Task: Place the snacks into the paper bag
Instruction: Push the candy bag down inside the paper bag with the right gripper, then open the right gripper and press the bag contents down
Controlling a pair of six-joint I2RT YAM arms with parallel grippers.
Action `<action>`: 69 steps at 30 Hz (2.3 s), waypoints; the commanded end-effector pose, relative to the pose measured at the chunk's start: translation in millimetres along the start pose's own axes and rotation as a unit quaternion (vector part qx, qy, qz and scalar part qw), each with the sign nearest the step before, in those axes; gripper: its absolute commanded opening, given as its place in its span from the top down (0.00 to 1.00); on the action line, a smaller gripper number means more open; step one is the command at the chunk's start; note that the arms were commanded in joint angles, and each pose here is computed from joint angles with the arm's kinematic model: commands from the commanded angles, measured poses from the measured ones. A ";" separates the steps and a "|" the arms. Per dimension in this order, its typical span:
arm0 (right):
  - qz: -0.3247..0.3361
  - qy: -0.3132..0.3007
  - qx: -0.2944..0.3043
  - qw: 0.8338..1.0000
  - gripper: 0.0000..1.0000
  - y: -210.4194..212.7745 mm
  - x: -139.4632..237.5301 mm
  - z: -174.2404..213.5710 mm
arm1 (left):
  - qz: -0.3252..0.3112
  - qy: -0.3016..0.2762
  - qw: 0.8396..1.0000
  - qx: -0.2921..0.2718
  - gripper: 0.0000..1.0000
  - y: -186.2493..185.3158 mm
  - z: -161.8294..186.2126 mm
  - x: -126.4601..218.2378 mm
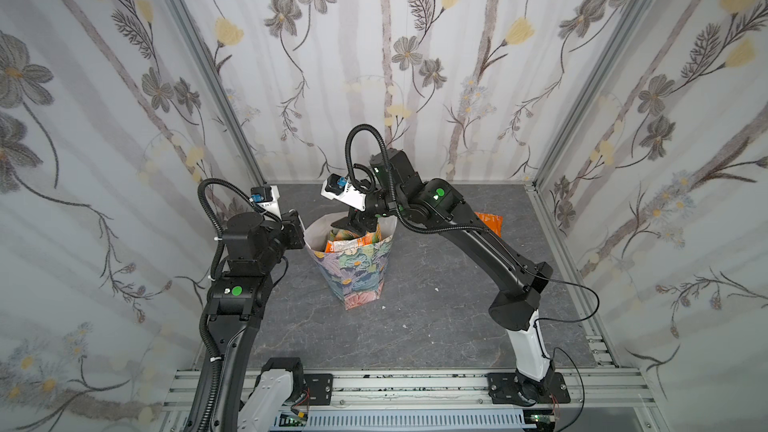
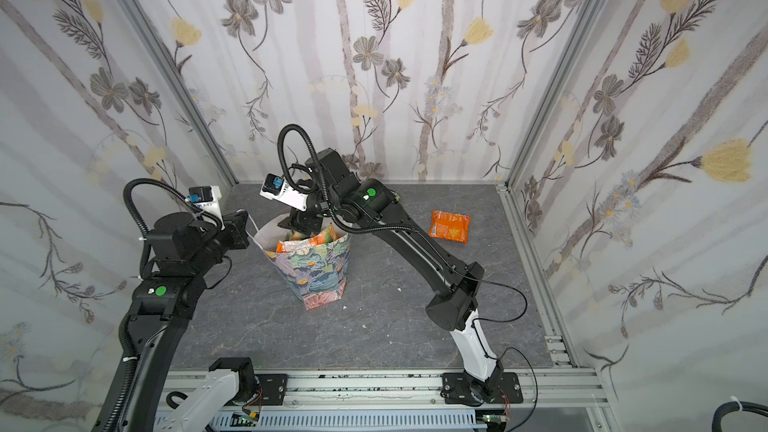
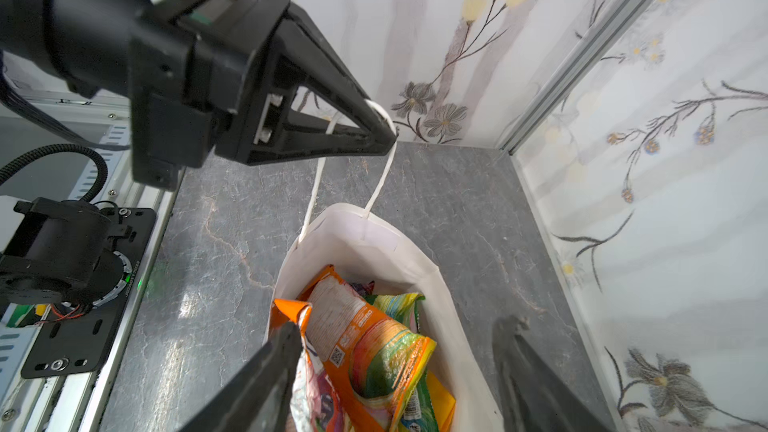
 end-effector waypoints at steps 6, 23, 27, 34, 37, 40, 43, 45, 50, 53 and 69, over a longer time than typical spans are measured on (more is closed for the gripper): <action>-0.041 0.078 -0.019 0.996 0.49 10.4 -4.0 30.0 | -0.005 -0.031 0.999 -0.011 1.00 0.6 -9.2 0.7; -0.043 0.141 -0.045 0.988 0.90 8.9 -28.0 61.3 | -0.009 -0.033 0.999 -0.013 1.00 1.0 -9.2 4.2; -0.007 0.112 -0.040 0.993 0.75 1.0 -7.2 42.7 | -0.010 -0.033 0.999 -0.012 1.00 1.2 -9.1 3.6; -0.043 0.088 -0.039 0.994 0.57 9.6 16.3 36.5 | -0.009 -0.035 0.999 -0.012 1.00 0.7 -10.0 5.0; -0.068 0.104 -0.048 0.991 0.53 16.1 10.4 45.5 | -0.008 -0.034 0.999 -0.012 1.00 0.6 -9.5 4.8; -0.080 0.120 -0.054 0.988 0.51 18.8 2.9 53.6 | -0.008 -0.033 0.999 -0.012 1.00 0.7 -9.8 3.9; -0.079 0.127 -0.055 0.987 0.56 18.1 -2.3 57.5 | -0.008 -0.033 0.999 -0.011 1.00 0.6 -10.5 4.0; -0.071 0.128 -0.055 0.988 0.61 16.0 -4.5 58.3 | -0.008 -0.034 0.999 -0.012 1.00 0.2 -11.5 4.3; -0.068 0.135 -0.054 0.987 0.71 15.1 -11.4 62.8 | -0.008 -0.033 0.999 -0.012 1.00 0.3 -11.2 4.7; -0.068 0.138 -0.056 0.987 0.78 14.5 -13.2 64.5 | -0.009 -0.031 0.999 -0.012 1.00 0.7 -10.2 4.3; -0.101 0.195 -0.079 0.972 1.00 20.7 -46.7 99.7 | -0.009 -0.031 0.999 -0.012 1.00 1.1 -9.2 3.2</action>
Point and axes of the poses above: each gripper's point midway between its finger pads, its own x axis back along the fingers, its own y axis along the line the jaws close on, z = x × y, the point moved 8 cm from there along x, back along the fingers, and after that the axes turned 5 degrees about -x, right-handed, at the moved point
